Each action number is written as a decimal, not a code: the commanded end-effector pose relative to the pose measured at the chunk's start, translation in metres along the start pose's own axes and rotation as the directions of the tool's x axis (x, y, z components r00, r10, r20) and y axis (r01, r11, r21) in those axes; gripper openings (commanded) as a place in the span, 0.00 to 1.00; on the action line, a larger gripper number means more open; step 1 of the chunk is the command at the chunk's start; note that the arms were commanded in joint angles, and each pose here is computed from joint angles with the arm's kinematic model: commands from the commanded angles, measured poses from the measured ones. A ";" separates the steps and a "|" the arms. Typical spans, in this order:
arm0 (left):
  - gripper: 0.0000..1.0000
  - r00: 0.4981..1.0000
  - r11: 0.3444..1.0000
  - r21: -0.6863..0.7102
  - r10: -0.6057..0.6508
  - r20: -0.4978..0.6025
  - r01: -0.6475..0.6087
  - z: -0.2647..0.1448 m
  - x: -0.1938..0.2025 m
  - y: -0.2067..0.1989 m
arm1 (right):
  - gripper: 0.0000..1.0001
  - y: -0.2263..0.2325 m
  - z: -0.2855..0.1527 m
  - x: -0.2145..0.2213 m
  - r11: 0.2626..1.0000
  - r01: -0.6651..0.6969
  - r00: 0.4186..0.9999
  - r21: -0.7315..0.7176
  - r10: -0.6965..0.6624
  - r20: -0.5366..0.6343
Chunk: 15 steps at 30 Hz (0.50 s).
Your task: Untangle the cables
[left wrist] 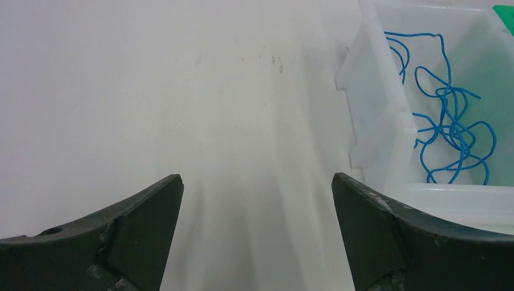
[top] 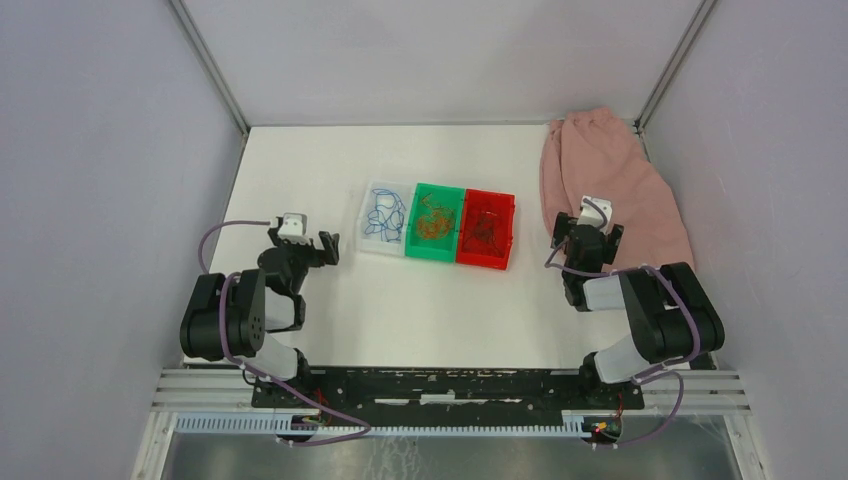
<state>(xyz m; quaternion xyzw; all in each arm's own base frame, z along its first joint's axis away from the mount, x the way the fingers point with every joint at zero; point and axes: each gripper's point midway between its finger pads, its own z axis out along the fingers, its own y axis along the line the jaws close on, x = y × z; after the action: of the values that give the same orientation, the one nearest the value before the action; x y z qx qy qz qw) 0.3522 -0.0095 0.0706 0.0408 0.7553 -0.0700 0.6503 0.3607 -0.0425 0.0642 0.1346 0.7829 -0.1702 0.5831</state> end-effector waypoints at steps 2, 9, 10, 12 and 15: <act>0.99 0.998 0.999 -0.043 0.017 0.068 -0.014 0.016 -0.027 0.004 | 0.99 0.016 0.007 -0.017 0.996 0.005 0.997 -0.094 0.002 0.072; 0.99 0.998 0.998 -0.054 0.034 0.054 -0.031 0.016 -0.025 0.001 | 0.99 0.015 0.005 -0.014 0.996 0.010 0.999 -0.094 -0.007 0.041; 0.99 0.998 0.998 -0.054 0.035 0.056 -0.032 0.017 -0.025 0.001 | 0.99 0.015 0.006 -0.015 0.996 0.012 0.999 -0.094 -0.008 0.043; 0.99 0.998 0.998 -0.055 0.033 0.055 -0.030 0.017 -0.025 0.001 | 0.99 0.015 0.005 -0.015 0.995 0.011 0.999 -0.095 -0.007 0.043; 0.99 0.998 0.998 -0.054 0.034 0.053 -0.031 0.017 -0.024 0.001 | 0.99 0.015 0.005 -0.015 0.995 0.013 0.999 -0.095 -0.009 0.045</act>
<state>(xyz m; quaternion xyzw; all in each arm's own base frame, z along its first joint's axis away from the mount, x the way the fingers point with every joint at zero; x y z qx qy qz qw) 0.3656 -0.0143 0.0759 0.0333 0.7568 -0.0546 0.6505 0.3643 -0.0322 0.0538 0.0929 0.8001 -0.1469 0.5741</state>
